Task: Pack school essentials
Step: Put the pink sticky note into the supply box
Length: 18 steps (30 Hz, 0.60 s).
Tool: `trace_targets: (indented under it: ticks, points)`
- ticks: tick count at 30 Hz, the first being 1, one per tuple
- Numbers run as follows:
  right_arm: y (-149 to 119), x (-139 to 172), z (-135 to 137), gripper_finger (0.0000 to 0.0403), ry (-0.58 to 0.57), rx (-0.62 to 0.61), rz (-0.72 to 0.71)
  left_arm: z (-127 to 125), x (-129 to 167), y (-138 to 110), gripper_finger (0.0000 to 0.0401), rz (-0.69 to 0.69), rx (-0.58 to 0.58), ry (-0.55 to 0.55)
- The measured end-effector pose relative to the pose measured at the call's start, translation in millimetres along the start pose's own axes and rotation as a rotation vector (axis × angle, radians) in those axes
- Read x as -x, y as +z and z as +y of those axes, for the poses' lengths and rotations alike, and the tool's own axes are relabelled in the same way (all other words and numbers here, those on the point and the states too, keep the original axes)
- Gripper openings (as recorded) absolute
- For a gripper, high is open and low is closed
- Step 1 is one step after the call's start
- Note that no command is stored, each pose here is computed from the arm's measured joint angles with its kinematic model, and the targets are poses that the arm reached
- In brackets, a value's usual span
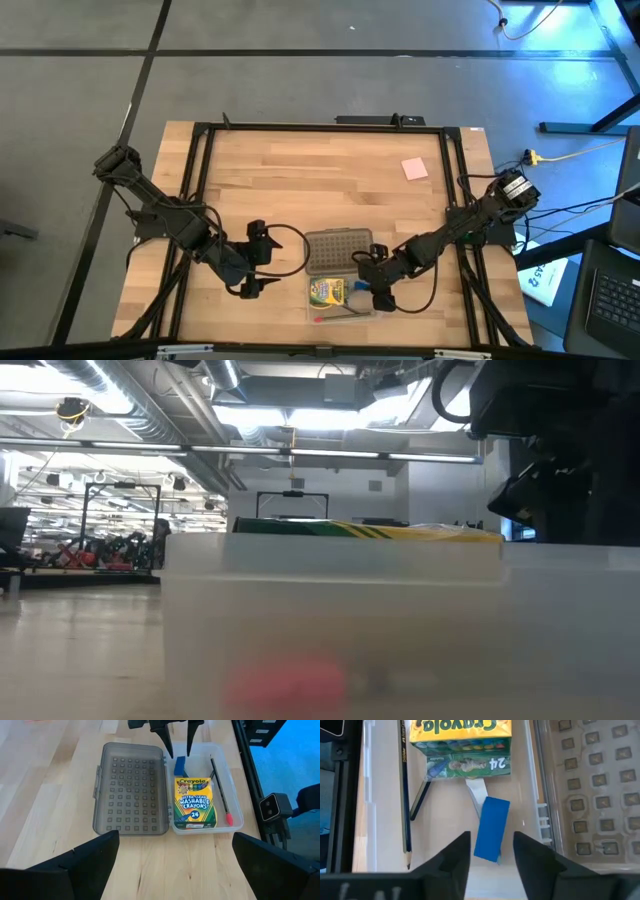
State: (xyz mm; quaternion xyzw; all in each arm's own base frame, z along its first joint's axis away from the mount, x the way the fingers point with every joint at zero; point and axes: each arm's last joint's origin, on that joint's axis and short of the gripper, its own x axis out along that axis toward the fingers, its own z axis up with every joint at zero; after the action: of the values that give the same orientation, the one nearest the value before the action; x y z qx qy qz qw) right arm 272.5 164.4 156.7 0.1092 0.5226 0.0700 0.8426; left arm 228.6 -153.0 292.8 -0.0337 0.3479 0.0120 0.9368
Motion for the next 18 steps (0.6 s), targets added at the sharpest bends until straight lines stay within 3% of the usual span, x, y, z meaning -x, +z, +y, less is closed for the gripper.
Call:
trace_targets:
  ticks: [4,10,18]
  points:
    - [0.5,0.0,0.2,0.018,0.003,-0.005,-0.005,0.0,0.0,0.0,0.0383,0.0,0.0,0.0]
    - [7.8,5.9,4.9,0.0175,0.046,0.061,-0.074,0.0,0.0,-0.1,0.0383,0.0,0.002,0.0]
    - [31.2,37.9,16.7,0.0169,0.041,0.119,-0.185,2.1,0.1,-3.9,0.0383,0.036,0.131,0.023]
